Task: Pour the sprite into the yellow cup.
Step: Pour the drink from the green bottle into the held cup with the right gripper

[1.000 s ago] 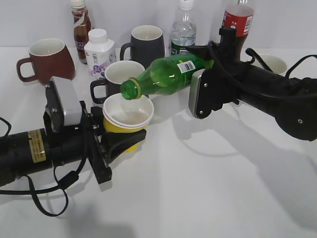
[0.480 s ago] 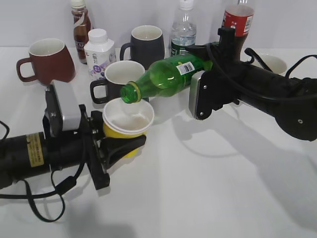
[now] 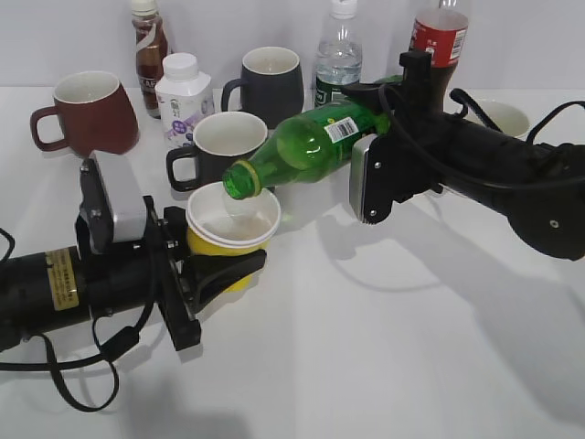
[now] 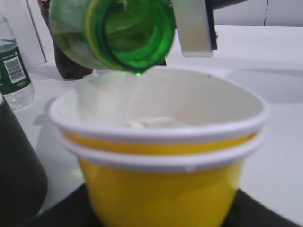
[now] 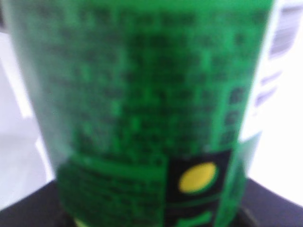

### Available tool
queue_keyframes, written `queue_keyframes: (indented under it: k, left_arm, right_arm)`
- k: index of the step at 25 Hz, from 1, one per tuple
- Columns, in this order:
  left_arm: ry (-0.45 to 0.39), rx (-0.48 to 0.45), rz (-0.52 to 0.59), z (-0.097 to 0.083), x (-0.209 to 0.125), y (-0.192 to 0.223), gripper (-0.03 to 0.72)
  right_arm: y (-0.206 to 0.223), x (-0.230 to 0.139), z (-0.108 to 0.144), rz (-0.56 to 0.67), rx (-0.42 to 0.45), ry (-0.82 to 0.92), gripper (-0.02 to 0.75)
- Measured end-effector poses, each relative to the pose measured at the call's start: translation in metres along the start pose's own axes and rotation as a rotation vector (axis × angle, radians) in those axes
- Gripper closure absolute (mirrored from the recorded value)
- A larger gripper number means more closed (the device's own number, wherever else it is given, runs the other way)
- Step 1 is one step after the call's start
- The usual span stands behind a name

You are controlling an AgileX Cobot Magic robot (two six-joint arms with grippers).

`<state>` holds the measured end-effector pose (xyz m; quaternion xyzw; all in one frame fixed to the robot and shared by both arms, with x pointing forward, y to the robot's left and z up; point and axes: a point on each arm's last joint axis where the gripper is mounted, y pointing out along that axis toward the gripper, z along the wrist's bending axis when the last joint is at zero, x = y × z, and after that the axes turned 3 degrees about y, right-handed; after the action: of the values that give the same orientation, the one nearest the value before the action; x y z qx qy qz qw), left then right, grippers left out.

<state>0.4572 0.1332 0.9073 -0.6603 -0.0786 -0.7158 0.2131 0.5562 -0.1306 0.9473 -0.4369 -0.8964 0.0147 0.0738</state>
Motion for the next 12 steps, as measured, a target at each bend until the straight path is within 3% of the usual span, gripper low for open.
queue_keyframes:
  k: [12]
  left_arm:
    - [0.007,-0.018,0.001,-0.0017,-0.0001,0.0000,0.361]
  right_arm:
    - [0.0000,0.0002,-0.0006,-0.002,-0.007,-0.043,0.363]
